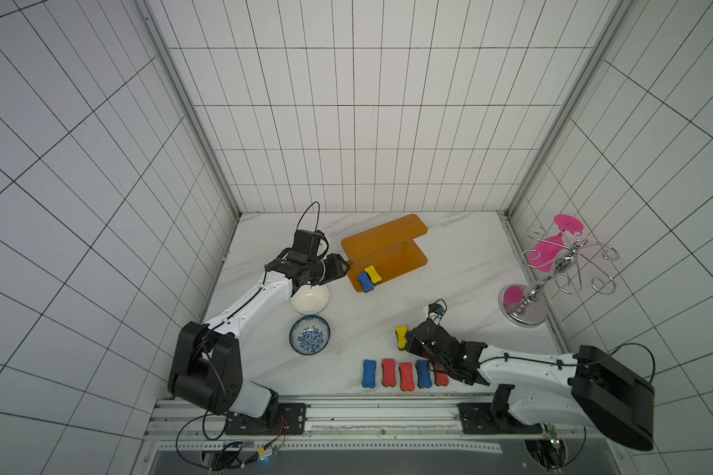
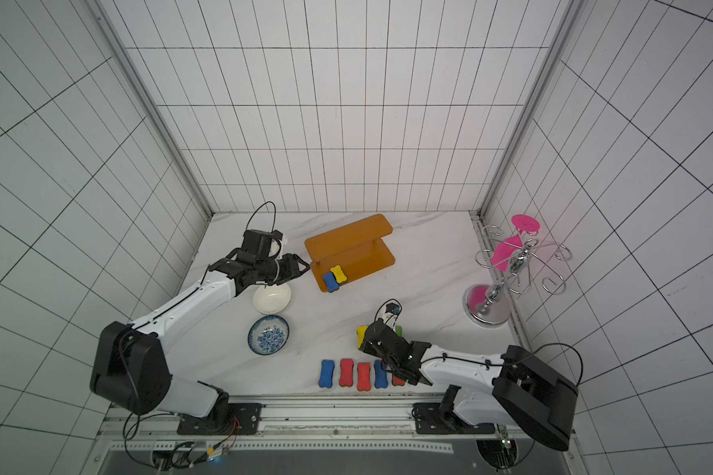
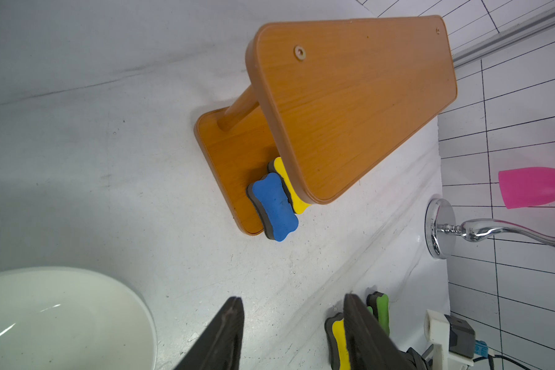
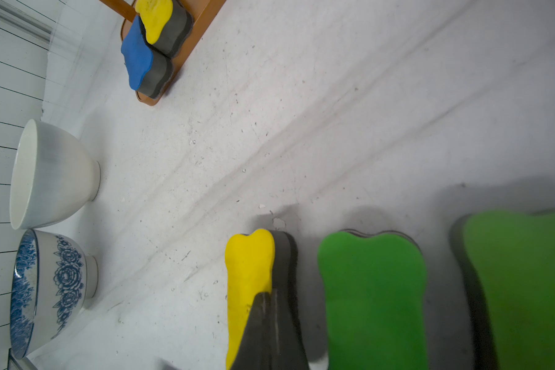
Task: Remove the whiteboard erasers from the shelf
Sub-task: Place the whiteboard eraser at the center of the board.
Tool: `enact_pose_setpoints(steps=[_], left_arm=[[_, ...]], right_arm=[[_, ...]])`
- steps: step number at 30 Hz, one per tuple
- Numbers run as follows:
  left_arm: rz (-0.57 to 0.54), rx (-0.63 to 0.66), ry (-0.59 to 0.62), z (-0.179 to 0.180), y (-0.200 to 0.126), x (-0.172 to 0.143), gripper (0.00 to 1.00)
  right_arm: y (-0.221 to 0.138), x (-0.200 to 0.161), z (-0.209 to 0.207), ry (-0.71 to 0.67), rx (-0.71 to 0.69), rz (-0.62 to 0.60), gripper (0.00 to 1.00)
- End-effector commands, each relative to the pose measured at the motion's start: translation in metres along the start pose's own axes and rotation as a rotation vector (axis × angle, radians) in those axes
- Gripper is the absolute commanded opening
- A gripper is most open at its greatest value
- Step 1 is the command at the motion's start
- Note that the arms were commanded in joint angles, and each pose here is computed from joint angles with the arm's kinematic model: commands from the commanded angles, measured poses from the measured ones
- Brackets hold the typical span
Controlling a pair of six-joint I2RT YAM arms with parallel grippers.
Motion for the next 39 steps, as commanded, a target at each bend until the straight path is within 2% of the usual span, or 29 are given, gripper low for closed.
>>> enact_pose_setpoints(steps=[1, 20, 26, 33, 37, 39], left_arm=[[-0.014, -0.032, 0.015, -0.004, -0.004, 0.0, 0.53], [-0.017, -0.038, 0.011, -0.005, -0.003, 0.001, 0.54], [-0.023, -0.041, 0.009, -0.006, -0.004, 0.002, 0.54], [-0.04, -0.045, 0.005, -0.01, -0.004, 0.007, 0.54], [-0.063, -0.041, 0.004, -0.015, -0.003, 0.016, 0.55], [-0.08, -0.031, -0.002, -0.016, 0.0, 0.021, 0.58]], right_arm=[[0.001, -0.006, -0.006, -0.015, -0.059, 0.04, 0.06], [-0.004, -0.003, -0.003, -0.033, -0.053, 0.033, 0.21], [-0.016, 0.006, 0.003, -0.052, -0.029, 0.004, 0.22], [-0.034, 0.027, 0.024, -0.121, 0.077, -0.071, 0.23], [-0.027, 0.046, 0.03, -0.162, 0.161, -0.101, 0.24], [-0.017, 0.067, 0.032, -0.145, 0.253, -0.101, 0.24]])
Point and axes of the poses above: each gripper's point midway between its finger pads, its own y axis out along the fingers, its own z axis along the line the jaws close on, x = y × z, the point moved 9 cm from there along -y, back along the fingers, and after that the axes turned 10 degrees about -y, right-handed, at the moved point
